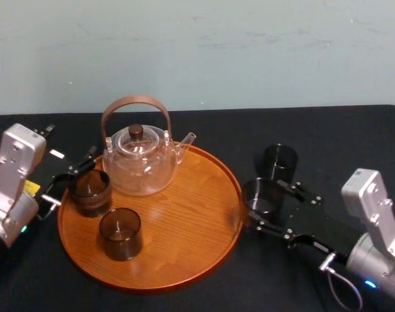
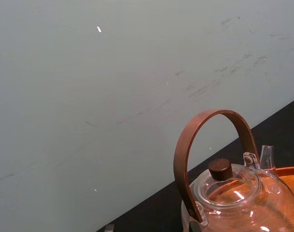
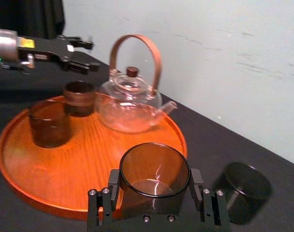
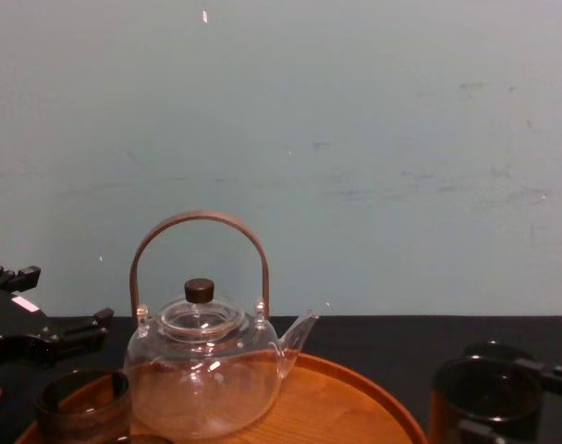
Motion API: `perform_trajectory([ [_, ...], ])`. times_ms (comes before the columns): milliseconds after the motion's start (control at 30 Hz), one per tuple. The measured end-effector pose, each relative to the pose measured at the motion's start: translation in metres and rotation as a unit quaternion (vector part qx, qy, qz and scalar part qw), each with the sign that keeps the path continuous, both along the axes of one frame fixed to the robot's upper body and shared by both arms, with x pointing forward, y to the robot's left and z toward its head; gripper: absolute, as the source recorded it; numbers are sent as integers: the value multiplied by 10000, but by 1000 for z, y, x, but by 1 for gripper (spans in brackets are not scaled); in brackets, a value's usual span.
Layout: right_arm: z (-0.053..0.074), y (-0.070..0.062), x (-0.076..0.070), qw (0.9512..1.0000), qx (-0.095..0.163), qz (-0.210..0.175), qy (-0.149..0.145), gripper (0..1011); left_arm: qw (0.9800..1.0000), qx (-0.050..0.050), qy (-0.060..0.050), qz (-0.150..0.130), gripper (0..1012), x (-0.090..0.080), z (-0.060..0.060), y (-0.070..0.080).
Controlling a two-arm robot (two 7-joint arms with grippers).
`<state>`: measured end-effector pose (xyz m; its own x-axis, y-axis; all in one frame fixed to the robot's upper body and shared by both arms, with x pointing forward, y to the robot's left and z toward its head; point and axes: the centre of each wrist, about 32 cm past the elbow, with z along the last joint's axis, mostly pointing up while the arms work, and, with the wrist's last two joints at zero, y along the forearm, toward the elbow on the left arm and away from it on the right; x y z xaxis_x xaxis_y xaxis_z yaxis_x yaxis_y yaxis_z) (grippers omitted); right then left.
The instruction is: Pick up the glass from the table and place it on the tray.
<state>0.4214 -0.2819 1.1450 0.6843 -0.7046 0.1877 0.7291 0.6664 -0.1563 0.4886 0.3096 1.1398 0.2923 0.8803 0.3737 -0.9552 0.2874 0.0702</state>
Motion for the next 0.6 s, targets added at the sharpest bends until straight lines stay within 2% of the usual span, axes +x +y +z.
perform_trajectory([
  [233,1,18,1,9997,19,248,-11,891,10000,0,1,0,1001,0,0,0],
  [600,-4,36,8,9990,26,439,39,891,10000,0,0,0,1002,0,0,0],
])
